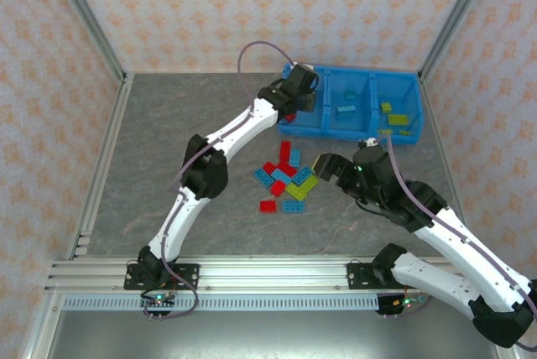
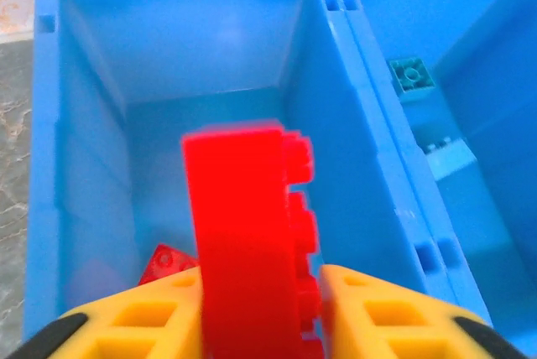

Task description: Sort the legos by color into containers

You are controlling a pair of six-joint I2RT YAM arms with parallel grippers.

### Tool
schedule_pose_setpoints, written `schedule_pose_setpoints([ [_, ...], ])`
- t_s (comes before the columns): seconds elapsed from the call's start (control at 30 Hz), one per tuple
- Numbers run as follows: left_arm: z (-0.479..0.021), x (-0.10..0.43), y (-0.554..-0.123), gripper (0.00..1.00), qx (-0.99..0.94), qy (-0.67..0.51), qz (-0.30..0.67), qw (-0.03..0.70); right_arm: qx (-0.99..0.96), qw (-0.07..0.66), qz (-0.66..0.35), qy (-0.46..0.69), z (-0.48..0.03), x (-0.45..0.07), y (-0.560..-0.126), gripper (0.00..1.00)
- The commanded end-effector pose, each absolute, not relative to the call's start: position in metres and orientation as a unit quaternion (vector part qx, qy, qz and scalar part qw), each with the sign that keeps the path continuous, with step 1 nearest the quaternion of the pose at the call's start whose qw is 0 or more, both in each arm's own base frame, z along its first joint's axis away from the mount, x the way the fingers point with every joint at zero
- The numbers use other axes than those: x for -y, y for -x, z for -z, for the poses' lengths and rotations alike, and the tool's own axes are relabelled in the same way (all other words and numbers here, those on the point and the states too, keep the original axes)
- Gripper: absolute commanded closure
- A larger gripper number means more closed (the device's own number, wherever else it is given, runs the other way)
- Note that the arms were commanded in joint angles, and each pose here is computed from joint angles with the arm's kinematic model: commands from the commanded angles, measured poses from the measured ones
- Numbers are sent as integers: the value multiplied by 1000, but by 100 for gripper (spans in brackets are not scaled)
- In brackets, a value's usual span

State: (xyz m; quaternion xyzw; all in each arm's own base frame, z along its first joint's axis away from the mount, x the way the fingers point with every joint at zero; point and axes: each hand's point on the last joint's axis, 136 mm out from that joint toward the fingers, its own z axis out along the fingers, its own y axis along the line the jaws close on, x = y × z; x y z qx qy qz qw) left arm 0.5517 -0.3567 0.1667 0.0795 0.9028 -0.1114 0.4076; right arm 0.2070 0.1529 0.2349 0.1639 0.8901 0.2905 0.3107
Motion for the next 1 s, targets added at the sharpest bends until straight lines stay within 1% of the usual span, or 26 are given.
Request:
schedule_pose_setpoints([
  [0.0,-219,360,-541,60,-892,-106,122,422,-897,312,-252,-187,-221,-137,-204,2],
  [0.13,-249,357,-522,58,-888,-106,140,426,-900,312,-234,-196,-214,-130,-204,2],
  [0.23,-275,348,-492,58,-881,-107,153,435,-901,307,-227,-205,-207,-130,-206,2],
  [0.37,-319,327,-422,58,-846,-124,198,480,-913,277,-219,-203,-189,-143,-211,3],
  [0.57,-339,272,-319,57,-820,-183,191,508,-946,192,-211,-156,-146,-187,-221,4],
  [0.67,-338,237,-278,54,-814,-219,173,510,-961,161,-187,-123,-122,-206,-223,5],
  [0.73,-334,213,-256,50,-812,-244,151,508,-971,142,-166,-94,-107,-218,-219,5],
  [0.8,-327,191,-238,43,-809,-271,125,507,-979,122,-147,-73,-91,-227,-212,5],
  [0.87,-318,171,-224,33,-802,-298,93,509,-985,107,-128,-54,-75,-236,-206,3],
  [0.97,-303,155,-214,16,-792,-323,60,514,-987,103,-121,-19,-64,-252,-206,2],
])
